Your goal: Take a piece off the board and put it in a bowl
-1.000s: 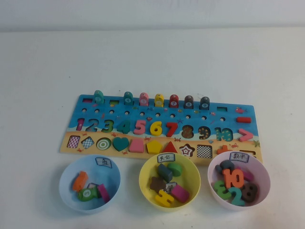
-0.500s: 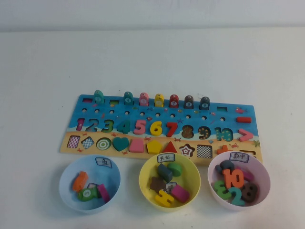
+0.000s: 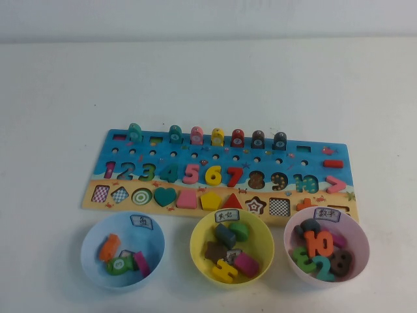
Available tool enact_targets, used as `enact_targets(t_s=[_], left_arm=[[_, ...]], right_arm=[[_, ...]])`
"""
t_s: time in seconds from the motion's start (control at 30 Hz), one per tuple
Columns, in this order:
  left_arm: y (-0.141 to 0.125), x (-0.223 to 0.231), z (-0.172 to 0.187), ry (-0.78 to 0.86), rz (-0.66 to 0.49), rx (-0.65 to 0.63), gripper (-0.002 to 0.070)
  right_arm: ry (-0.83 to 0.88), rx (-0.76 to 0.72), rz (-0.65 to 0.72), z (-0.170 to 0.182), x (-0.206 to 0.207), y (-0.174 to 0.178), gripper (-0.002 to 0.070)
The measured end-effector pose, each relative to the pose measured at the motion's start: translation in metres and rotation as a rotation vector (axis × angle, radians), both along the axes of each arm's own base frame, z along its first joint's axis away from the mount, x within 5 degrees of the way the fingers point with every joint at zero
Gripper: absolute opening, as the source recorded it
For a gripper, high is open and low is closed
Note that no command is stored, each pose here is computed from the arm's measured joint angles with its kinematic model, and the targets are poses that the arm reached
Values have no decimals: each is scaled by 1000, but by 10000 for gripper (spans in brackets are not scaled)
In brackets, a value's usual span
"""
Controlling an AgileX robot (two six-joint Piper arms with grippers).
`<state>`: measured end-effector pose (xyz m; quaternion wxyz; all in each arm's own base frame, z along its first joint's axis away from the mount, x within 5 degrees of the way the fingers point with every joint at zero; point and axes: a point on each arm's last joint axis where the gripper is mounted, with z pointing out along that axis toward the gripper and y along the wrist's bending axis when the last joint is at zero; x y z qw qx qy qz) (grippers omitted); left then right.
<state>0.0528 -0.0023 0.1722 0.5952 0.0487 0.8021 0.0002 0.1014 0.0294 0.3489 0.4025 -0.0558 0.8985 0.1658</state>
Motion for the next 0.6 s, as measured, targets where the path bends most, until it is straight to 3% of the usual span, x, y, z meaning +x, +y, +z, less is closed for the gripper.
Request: enact_targets(t_s=[0.27,0.47,0.6], left_arm=[[0,0,0,0,0,0,-3],[0,0,0,0,0,0,-3],[0,0,0,0,0,0,-3]], right_arm=[[197,-176,74,50,93,-12,-17],[254,-298,202,43,165,9,-17],[233,-444,404,29,207,34,-17]])
